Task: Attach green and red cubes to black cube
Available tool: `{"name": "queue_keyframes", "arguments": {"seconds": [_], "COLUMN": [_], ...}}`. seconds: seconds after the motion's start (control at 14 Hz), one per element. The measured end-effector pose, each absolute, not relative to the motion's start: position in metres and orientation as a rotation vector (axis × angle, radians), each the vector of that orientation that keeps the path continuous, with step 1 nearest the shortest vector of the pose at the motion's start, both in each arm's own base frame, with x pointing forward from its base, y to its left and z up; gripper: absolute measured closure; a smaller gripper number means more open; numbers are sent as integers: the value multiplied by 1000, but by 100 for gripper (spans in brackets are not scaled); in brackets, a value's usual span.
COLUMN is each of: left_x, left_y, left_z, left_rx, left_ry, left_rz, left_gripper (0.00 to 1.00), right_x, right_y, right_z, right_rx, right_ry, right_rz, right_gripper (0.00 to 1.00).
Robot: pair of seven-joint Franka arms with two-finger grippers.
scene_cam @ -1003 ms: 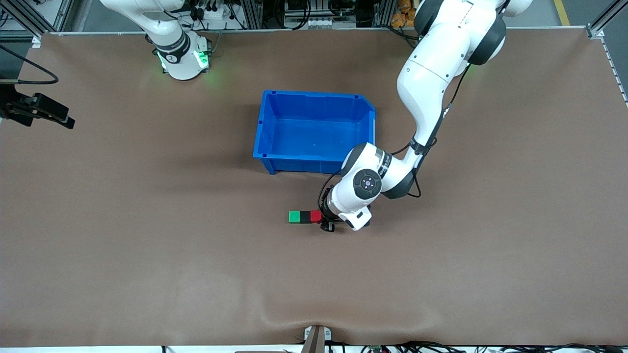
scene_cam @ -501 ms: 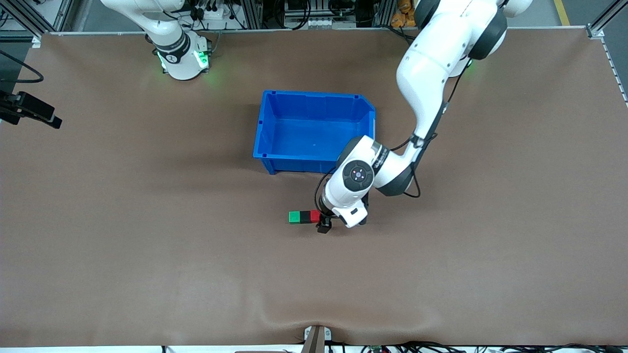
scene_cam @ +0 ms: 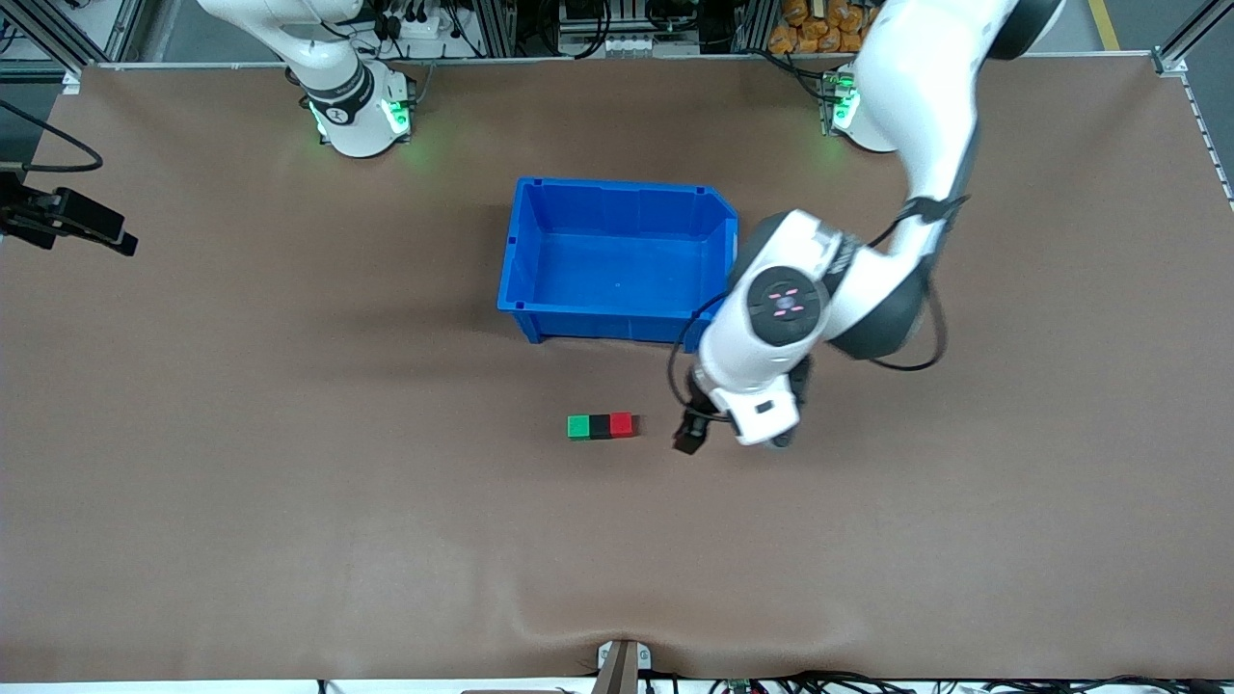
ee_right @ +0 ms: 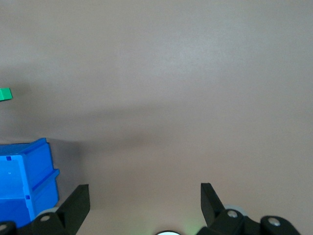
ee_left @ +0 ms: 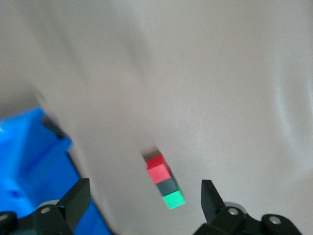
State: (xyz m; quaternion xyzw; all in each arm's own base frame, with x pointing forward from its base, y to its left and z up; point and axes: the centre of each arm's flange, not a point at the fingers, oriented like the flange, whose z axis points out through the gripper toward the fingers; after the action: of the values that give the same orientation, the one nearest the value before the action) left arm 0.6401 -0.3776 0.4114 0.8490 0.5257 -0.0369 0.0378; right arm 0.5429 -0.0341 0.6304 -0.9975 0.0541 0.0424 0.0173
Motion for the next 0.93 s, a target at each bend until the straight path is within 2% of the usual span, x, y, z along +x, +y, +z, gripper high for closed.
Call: {"name": "queue_keyframes", "arguments": {"seconds": [0.36, 0.93], "left_x": [636, 625], "left_y": [-310, -250], "left_z": [498, 549], "left_rx": [2797, 3100], "left_ry": [1355, 890], "left_rz": [-52, 40], "left_gripper": [0, 0], "right_x": [544, 544], "right_y": [-20, -22], "right_z": [626, 627], "right_rx": [-3101, -3101], "right_ry": [129, 134], "right_rz": [162, 160], "right_gripper": [0, 0]}}
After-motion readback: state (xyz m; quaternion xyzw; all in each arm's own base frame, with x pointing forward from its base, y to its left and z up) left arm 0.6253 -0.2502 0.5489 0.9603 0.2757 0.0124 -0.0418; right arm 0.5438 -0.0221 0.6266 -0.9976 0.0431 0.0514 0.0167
